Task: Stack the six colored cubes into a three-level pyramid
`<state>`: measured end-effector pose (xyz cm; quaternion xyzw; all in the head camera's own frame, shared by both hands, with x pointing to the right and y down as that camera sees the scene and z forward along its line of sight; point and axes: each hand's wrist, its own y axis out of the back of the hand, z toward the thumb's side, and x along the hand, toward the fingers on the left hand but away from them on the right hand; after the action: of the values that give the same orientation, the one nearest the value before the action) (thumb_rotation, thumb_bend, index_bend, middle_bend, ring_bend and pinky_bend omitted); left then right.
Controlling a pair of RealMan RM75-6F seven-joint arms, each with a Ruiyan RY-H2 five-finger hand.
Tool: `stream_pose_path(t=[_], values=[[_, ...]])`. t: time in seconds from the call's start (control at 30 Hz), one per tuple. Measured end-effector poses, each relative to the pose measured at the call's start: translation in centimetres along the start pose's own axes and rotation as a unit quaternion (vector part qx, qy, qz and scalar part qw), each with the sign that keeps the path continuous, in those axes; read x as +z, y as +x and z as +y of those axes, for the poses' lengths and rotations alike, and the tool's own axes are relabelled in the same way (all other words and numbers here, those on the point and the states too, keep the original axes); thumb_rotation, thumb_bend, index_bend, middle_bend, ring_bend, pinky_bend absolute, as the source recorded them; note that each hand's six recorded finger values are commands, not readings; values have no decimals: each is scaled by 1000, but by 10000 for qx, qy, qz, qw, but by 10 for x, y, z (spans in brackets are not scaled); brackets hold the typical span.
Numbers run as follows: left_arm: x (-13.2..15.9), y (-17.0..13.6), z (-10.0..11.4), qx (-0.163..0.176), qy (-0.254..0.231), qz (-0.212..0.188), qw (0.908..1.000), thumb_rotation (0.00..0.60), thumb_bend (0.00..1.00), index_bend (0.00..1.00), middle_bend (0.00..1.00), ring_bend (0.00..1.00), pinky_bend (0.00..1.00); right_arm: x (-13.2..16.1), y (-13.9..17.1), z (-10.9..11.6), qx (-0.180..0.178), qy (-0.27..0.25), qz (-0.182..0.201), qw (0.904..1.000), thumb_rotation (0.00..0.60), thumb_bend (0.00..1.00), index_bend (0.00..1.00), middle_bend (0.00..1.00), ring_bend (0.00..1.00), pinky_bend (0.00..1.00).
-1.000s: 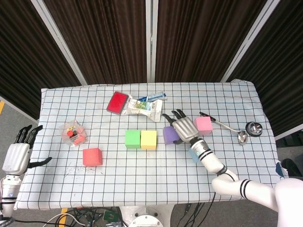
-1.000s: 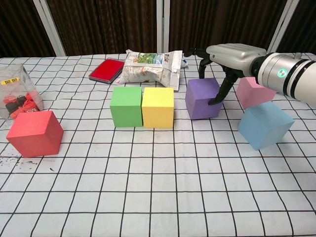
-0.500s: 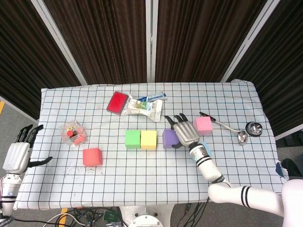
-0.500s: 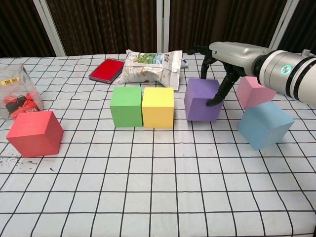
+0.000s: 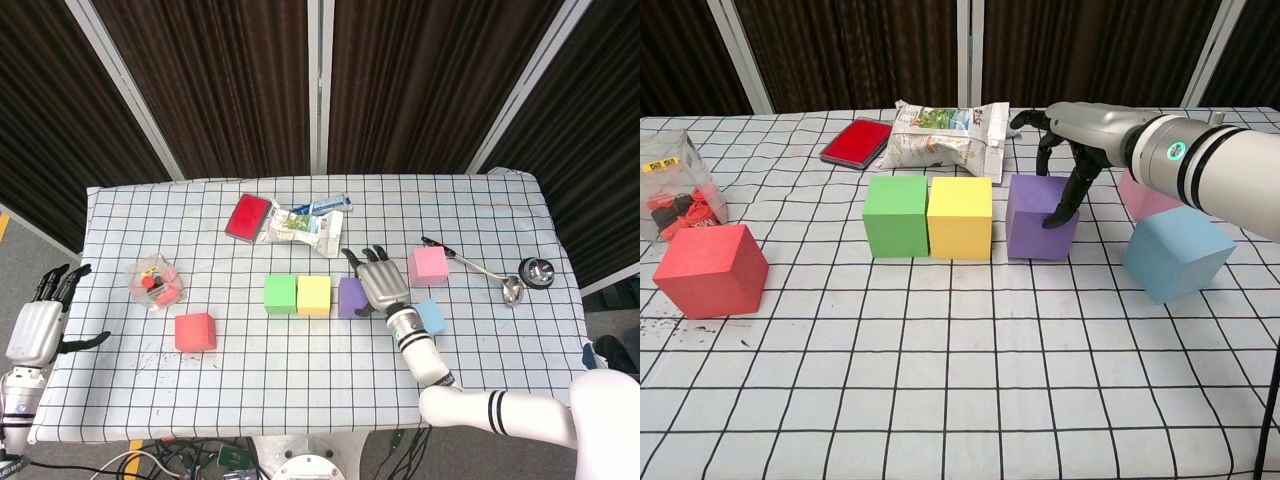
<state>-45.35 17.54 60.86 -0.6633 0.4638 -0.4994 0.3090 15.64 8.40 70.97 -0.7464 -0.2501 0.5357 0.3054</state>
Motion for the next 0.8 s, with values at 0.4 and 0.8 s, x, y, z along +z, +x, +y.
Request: stream_pose_path(t=[0.4,0.8], values=[[-5,-2,-2,-6,-15,53,10000,600,0,80,143,0,0,8,-10,-2,31,23,74,10000,600,77,0,564,95,0],[-6,-1,-3,-12,16,59,10000,600,0,81,143,0,0,13,-14,0,-1,127,207,9997,600,78,0,561,95,0]])
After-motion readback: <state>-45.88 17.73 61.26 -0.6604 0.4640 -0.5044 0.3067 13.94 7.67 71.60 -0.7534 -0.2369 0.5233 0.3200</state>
